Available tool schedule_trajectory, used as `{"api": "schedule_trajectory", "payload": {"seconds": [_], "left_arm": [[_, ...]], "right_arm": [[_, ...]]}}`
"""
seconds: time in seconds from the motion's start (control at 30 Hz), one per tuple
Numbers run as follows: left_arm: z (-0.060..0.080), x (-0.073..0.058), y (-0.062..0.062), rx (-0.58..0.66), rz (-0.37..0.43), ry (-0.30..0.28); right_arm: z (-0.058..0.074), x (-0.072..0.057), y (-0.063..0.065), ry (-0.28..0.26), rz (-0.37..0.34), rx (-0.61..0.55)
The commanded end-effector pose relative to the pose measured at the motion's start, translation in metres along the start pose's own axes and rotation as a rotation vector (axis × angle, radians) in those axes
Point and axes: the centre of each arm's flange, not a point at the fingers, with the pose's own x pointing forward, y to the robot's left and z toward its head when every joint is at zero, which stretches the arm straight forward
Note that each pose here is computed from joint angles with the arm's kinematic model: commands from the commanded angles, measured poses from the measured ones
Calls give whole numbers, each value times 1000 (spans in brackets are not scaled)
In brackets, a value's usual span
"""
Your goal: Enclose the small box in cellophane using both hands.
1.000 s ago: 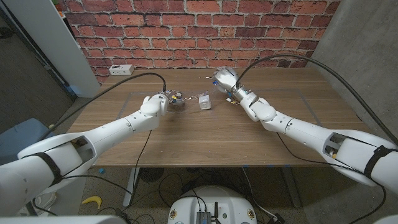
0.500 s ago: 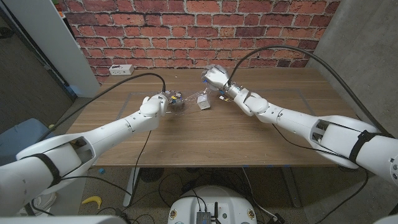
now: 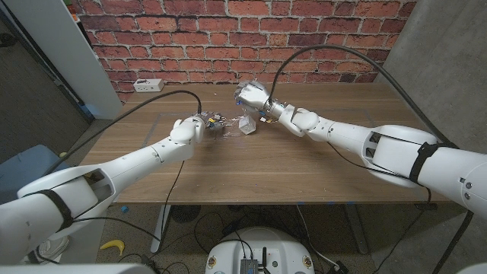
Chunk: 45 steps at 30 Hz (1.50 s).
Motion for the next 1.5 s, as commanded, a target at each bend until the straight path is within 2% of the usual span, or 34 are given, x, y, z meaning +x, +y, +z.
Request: {"api": "schedule_trajectory", "payload": {"seconds": [0.03,0.43,0.77,1.17,1.3,1.5], "left_arm": [[-1,-2,-1,-5,2,2],[-2,-7,-4,-12,1,11],[-7,-10,-7,-24,-1,17],[-11,-11,-13,-37,-13,21],[-16,-19,-10,-57,2,34],[-29,-38,0,-97,47,92]], "right_arm": [[15,18,-6,-88,-39,37],[29,34,-10,-103,-28,72],[39,42,-8,-90,18,105],[55,52,-5,-108,91,117],[56,54,-3,-103,115,115],[57,56,-1,-98,139,114]]}}
